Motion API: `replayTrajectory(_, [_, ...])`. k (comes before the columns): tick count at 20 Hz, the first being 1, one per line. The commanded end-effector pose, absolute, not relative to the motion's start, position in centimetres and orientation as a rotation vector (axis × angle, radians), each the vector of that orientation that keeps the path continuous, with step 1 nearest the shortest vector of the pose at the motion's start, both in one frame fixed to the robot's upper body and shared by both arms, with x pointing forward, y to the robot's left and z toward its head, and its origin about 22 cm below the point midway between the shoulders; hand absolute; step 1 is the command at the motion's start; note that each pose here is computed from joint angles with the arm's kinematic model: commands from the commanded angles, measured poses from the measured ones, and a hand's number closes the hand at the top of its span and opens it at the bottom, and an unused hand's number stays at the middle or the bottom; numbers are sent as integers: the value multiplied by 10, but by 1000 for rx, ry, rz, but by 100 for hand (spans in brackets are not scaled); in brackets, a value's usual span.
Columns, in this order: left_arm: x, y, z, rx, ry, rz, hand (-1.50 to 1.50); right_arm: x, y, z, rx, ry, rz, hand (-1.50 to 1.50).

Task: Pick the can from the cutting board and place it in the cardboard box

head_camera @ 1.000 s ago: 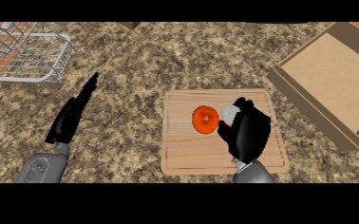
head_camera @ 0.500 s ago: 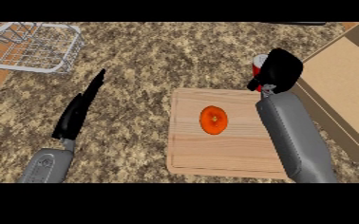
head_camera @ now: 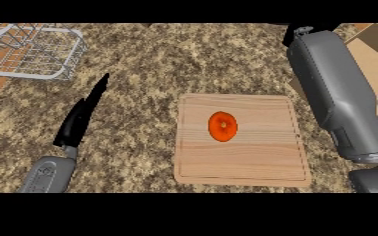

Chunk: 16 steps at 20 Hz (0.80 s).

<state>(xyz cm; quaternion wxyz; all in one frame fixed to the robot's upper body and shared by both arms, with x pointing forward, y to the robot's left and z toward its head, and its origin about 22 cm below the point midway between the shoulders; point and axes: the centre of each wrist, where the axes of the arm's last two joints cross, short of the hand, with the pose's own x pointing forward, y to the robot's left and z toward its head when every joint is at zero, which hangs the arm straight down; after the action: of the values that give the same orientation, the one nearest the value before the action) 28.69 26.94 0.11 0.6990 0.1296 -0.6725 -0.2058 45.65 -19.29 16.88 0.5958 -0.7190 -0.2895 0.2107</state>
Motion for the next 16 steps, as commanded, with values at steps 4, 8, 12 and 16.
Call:
replayTrajectory(4, [281,268,4,293,-1491,-458,0,472,-190,226,-1787,-535,291,150])
replayTrajectory(8, [272,269,-4,308,-1480,-439,0,470,-226,242,-1804,-556,191,150])
replayTrajectory(12, [279,276,-3,322,-1465,-419,0,463,-257,247,-1827,-524,134,150])
replayTrajectory(16, [270,298,-4,325,-1472,-400,0,454,-286,229,-1795,-458,148,150])
